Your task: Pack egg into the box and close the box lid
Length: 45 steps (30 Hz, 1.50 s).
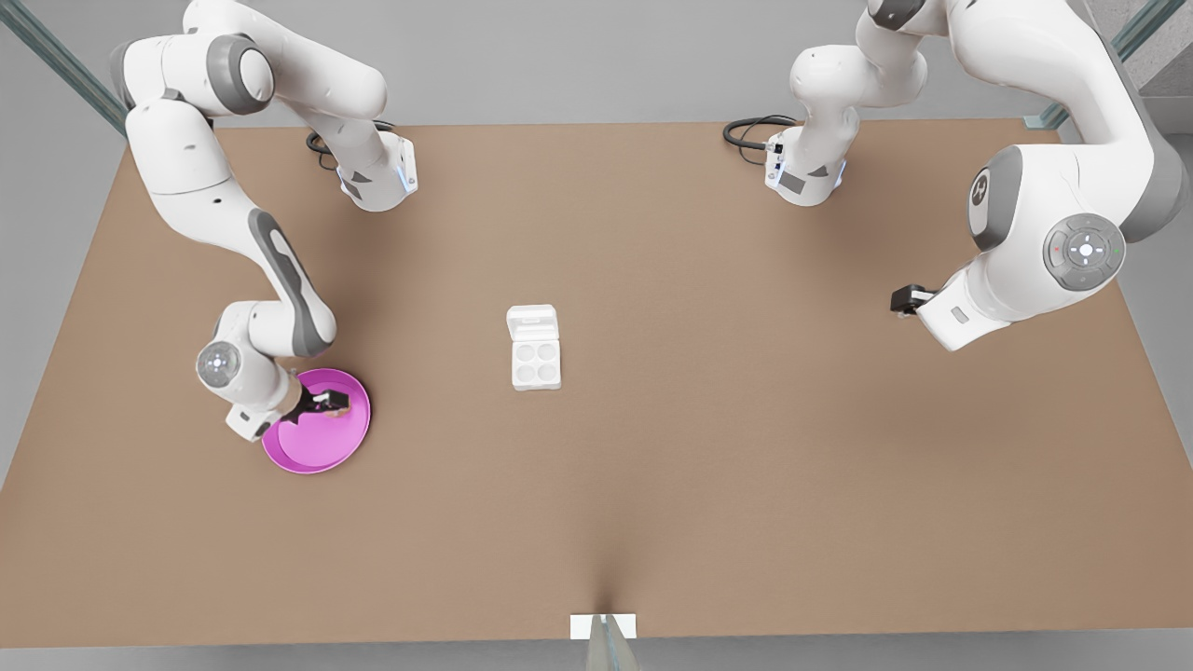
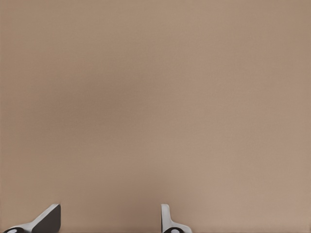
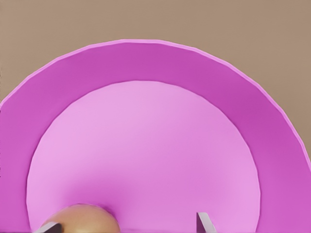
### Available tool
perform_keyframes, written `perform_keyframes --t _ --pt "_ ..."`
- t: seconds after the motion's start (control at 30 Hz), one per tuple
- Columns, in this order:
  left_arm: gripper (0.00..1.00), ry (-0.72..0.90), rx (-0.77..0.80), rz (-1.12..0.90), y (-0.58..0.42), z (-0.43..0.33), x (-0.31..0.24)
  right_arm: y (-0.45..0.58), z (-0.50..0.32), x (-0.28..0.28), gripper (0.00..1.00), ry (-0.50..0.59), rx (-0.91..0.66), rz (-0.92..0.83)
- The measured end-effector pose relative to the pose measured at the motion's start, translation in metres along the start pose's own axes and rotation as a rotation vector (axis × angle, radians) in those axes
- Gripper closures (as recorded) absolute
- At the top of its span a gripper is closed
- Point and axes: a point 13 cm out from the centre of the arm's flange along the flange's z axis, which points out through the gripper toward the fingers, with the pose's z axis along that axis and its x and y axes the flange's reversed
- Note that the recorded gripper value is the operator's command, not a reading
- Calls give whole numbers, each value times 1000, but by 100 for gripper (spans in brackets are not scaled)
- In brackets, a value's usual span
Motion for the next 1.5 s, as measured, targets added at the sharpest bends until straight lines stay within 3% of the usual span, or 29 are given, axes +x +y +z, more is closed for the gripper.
perform_keyframes --t 0.2,0.37,0.8,1.5 --pt "0 0 -13 -6 5 -4 4 0 -9 -11 0 -45 11 -78" --pt "0 1 -16 -2 3 -4 3 -21 -104 -47 0 -126 52 -75" --pt "0 4 -16 -1 3 -1 1 39 -34 -22 0 49 -77 -21" --pt "0 15 -13 1 2 3 3 40 5 -5 0 118 -93 40"
